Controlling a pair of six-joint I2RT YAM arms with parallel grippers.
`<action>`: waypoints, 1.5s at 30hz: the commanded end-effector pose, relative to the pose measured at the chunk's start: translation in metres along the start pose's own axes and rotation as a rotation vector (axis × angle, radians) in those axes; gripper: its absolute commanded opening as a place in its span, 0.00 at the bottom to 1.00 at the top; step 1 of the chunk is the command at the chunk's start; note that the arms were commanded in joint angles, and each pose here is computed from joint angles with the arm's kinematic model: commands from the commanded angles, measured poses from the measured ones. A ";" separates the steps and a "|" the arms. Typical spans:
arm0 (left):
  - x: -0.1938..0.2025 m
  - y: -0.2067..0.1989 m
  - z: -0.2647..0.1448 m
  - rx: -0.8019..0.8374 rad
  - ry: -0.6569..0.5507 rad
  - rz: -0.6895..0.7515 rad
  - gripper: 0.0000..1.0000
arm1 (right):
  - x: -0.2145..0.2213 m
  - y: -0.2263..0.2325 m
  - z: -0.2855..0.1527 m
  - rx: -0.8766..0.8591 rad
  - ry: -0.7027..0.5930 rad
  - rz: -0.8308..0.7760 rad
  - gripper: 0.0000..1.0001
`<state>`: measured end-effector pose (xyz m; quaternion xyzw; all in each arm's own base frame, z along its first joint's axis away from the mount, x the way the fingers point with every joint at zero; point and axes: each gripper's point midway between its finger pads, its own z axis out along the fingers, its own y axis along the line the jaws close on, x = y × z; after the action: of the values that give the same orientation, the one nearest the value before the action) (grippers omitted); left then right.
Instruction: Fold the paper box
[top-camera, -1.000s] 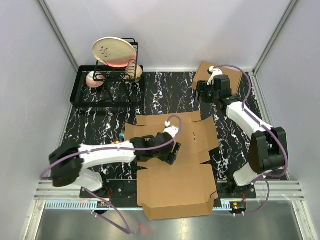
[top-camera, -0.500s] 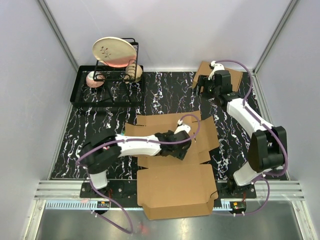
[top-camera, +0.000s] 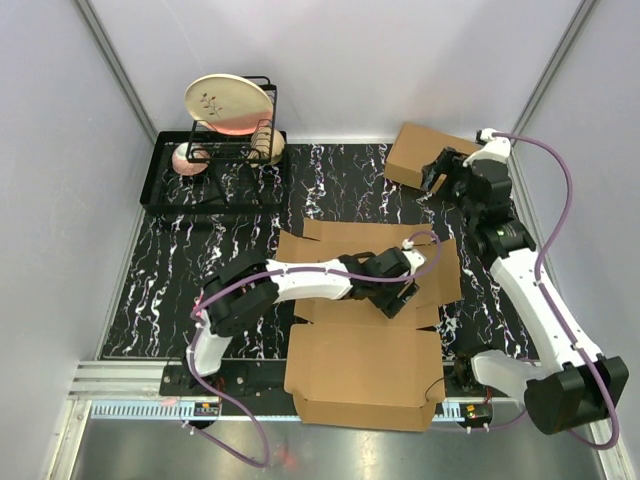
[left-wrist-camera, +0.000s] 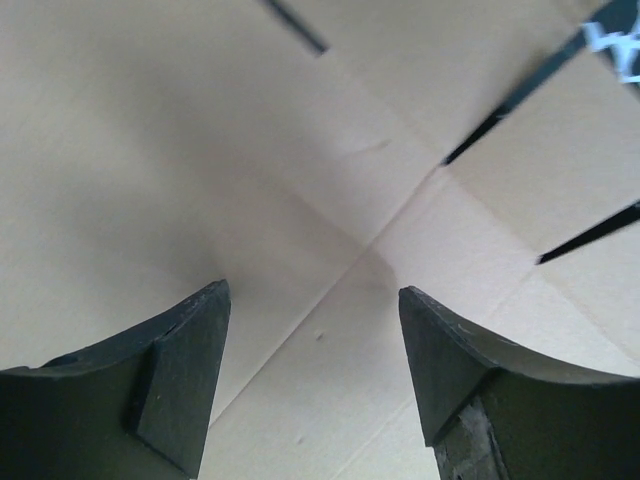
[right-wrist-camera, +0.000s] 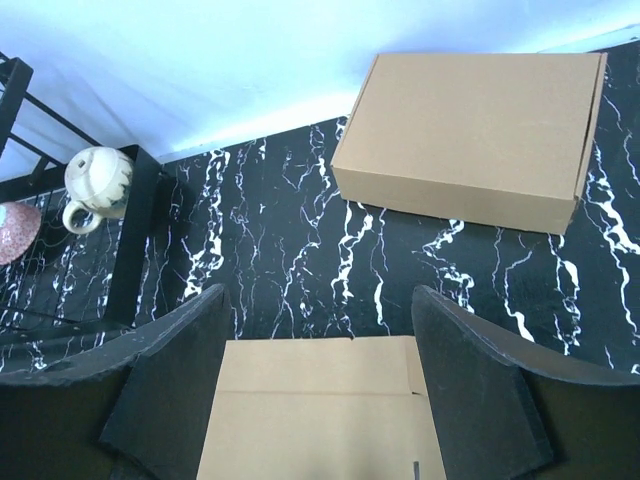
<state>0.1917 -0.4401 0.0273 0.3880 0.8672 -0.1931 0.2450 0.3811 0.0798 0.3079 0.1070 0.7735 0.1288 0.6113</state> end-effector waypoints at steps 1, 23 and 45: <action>-0.034 -0.038 0.000 0.195 -0.051 0.159 0.71 | 0.014 -0.017 -0.005 0.071 0.005 0.017 0.80; 0.075 0.058 -0.153 -0.229 -0.309 -0.497 0.65 | 0.099 0.065 0.086 -0.394 0.348 -0.087 0.73; 0.145 0.058 -0.110 -0.294 -0.019 -0.375 0.63 | 0.230 0.066 0.144 -0.686 0.767 -0.256 0.66</action>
<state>0.1225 -0.2426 0.0272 0.1578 0.9398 -0.1080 0.2832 0.4763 0.2326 0.1077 -0.2201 0.8417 0.3555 0.3417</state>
